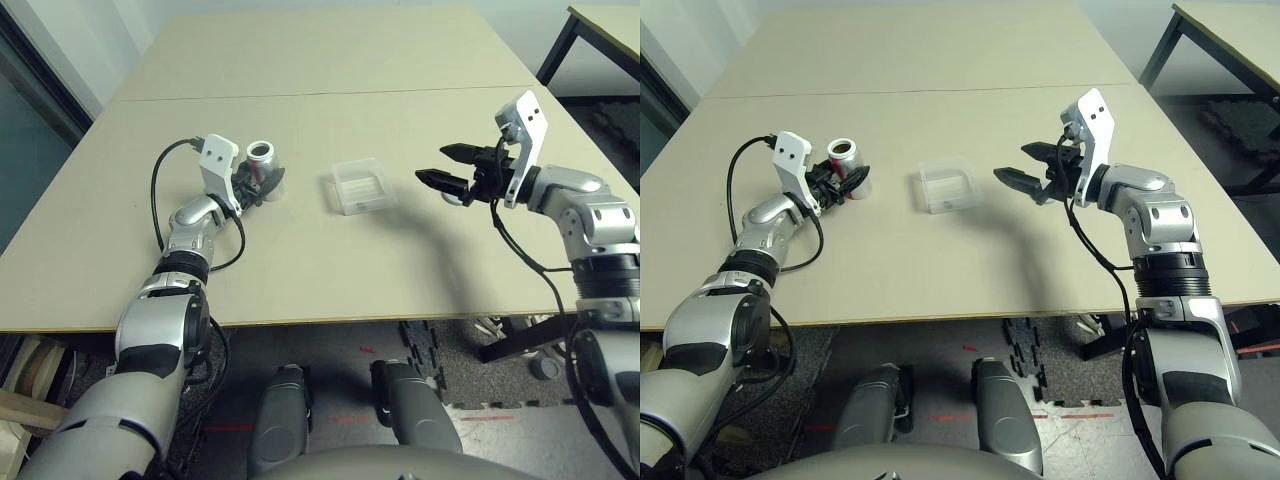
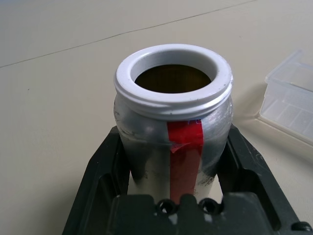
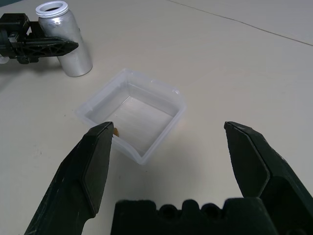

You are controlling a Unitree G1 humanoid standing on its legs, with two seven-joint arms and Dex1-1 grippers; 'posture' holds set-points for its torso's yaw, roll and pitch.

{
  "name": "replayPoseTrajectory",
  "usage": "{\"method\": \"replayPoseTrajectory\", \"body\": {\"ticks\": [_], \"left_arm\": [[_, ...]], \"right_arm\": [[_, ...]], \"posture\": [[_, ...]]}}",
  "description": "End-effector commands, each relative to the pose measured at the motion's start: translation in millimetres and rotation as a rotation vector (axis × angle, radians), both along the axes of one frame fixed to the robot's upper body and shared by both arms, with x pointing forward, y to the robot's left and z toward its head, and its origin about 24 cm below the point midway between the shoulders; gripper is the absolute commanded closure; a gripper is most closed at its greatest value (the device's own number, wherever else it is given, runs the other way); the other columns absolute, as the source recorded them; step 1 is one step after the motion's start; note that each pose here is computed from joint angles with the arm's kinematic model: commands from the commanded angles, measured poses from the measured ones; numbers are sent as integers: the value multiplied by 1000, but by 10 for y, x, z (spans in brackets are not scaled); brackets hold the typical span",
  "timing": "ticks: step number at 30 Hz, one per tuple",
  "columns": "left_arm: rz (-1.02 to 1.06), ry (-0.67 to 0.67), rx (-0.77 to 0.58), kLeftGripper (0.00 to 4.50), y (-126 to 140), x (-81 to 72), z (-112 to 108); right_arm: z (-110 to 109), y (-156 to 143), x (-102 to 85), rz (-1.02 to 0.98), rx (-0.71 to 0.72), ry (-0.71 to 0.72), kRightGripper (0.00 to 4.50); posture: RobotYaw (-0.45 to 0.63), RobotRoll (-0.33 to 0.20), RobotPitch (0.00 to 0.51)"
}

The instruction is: Pour the medicine from the bottle into the box.

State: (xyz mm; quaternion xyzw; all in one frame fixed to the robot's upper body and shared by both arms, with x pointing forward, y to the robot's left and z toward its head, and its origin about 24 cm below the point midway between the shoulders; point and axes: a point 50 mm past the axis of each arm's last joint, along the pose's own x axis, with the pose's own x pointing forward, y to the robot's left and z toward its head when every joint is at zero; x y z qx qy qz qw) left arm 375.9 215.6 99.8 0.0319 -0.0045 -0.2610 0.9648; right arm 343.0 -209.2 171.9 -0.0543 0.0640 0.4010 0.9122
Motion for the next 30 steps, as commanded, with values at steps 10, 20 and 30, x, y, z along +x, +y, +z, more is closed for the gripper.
{"method": "replayPoseTrajectory", "body": {"ticks": [10, 20, 30], "left_arm": [[-60, 69, -45, 25, 46, -124, -179], [-89, 40, -2, 25, 232, -311, -178], [8, 18, 15, 25, 618, -610, -27]], "right_arm": [[59, -53, -24, -11, 6, -19, 0], [39, -87, -4, -21, 8, -14, 0], [-12, -115, 3, -50, 29, -5, 0]], "posture": [[-111, 0, 128], [-75, 0, 135], [-39, 0, 147]]}}
